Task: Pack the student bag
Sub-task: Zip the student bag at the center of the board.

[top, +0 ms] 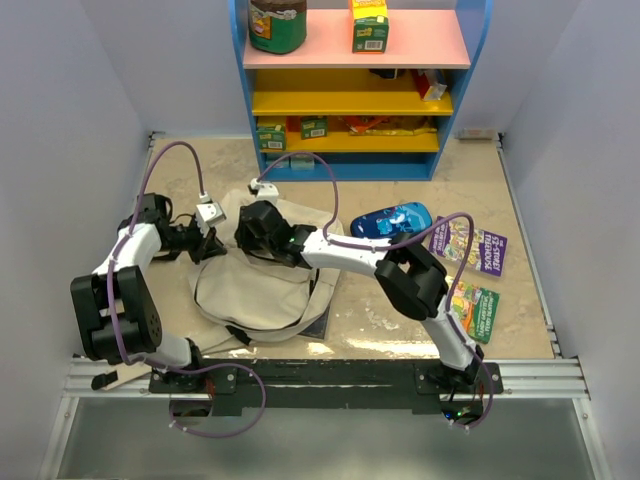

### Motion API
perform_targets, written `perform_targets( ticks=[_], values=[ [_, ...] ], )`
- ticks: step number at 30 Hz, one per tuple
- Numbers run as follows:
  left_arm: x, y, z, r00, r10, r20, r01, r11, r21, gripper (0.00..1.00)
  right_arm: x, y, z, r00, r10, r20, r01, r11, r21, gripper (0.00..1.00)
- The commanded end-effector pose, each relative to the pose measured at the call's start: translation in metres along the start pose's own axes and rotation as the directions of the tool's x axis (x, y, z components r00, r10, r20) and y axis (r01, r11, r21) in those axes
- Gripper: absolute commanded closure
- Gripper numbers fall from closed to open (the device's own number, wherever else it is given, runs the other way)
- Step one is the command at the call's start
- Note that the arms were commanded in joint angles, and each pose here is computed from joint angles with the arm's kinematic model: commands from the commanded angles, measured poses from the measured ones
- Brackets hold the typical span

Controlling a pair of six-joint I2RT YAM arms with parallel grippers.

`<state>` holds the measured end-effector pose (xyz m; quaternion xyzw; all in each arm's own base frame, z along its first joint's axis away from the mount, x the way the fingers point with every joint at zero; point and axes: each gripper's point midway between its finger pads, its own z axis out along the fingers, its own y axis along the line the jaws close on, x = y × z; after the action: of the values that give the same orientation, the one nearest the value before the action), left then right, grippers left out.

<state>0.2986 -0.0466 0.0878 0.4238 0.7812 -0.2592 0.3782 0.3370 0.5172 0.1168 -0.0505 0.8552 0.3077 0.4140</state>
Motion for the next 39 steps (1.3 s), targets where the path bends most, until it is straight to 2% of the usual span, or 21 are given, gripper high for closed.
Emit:
perform_targets(
  ticks=[1,2,5,8,14,24,31,39],
  values=[
    [-0.02,-0.013,-0.002,0.995,0.049,0.085,-0.052,0.998,0.034,1.0,-0.021,0.015,-0.001,0.999,0.017,0.048,-0.016,1.0,-0.017,0.76],
    [-0.019,-0.013,-0.002,0.995,0.048,0.083,-0.051,0.998,0.035,1.0,-0.022,0.014,-0.001,0.998,0.017,0.058,-0.017,1.0,-0.009,0.83],
    [-0.018,-0.013,-0.002,0.996,0.047,0.082,-0.05,0.998,0.036,1.0,-0.031,0.015,-0.01,0.996,0.016,0.083,-0.015,1.0,-0.011,0.93],
    [-0.017,-0.012,-0.001,0.996,0.043,0.08,-0.046,0.998,0.034,1.0,-0.041,0.016,-0.023,0.994,0.011,0.11,-0.009,1.0,-0.016,1.0],
    [-0.016,-0.01,-0.001,0.997,0.036,0.073,-0.037,0.999,0.02,1.0,-0.048,0.017,-0.044,0.992,-0.015,0.121,0.017,1.0,-0.015,1.0],
    [-0.013,-0.007,-0.002,0.998,0.026,0.057,-0.026,1.0,-0.001,1.0,-0.032,-0.003,-0.069,0.996,-0.041,0.084,0.041,0.999,-0.005,1.0],
    [-0.015,-0.008,-0.004,0.998,0.019,0.062,-0.019,1.0,-0.005,1.0,-0.028,-0.013,-0.068,0.996,-0.046,0.082,0.044,0.998,0.033,1.0],
    [-0.014,-0.008,-0.005,0.998,0.024,0.051,-0.024,1.0,-0.016,1.0,-0.042,-0.032,-0.087,0.991,-0.075,0.112,0.065,0.994,0.086,1.0]
  ],
)
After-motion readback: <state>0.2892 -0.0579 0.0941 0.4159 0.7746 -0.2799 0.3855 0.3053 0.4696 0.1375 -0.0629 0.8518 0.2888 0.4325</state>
